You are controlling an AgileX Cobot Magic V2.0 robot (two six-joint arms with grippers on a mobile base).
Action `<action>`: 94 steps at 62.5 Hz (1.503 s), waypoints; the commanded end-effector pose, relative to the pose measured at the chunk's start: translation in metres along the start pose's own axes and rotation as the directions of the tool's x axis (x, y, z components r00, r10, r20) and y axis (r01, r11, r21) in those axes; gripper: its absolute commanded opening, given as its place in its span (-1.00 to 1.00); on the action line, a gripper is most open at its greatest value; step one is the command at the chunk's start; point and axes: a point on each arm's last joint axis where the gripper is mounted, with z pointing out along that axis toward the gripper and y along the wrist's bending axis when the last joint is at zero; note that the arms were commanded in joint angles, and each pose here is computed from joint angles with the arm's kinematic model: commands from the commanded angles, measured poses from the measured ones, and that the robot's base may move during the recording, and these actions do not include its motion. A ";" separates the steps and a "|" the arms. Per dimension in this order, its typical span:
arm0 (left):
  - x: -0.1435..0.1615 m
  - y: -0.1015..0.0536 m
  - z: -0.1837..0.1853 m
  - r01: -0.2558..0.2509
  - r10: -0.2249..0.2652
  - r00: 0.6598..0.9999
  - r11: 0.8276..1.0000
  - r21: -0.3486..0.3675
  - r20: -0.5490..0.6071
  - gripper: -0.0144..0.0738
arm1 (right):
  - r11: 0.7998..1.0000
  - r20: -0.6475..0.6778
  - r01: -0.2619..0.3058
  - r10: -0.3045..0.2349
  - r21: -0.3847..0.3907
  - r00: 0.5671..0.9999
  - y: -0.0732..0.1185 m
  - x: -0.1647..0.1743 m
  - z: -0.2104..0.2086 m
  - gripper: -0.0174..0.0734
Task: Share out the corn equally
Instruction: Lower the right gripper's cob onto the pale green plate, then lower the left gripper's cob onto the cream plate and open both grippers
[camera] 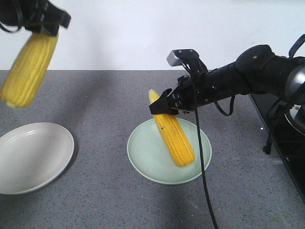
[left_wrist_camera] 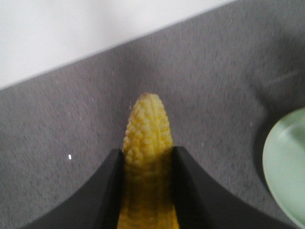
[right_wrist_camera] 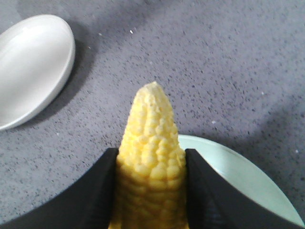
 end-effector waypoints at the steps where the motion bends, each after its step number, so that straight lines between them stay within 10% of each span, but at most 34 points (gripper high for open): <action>1: 0.006 0.002 -0.007 0.010 -0.010 1.000 1.000 -0.020 0.009 -0.69 | 1.000 0.062 0.019 -0.019 -0.005 0.998 0.015 -0.016 -0.020 -0.34; 28: 0.040 0.004 0.039 -0.038 0.024 0.980 0.997 -0.068 -0.195 -0.69 | 0.999 -0.017 -0.032 0.033 0.024 0.999 0.012 -0.009 -0.020 0.57; 51: 0.059 0.012 0.066 -0.082 0.047 0.968 0.988 -0.131 -0.248 -0.69 | 0.998 0.001 -0.060 0.060 0.016 0.998 0.021 -0.013 -0.032 0.56; 94: 0.102 0.045 0.108 0.105 -0.133 0.952 0.988 -0.114 -0.277 -0.61 | 0.999 0.109 0.022 -0.025 0.033 0.994 0.054 -0.028 -0.079 0.56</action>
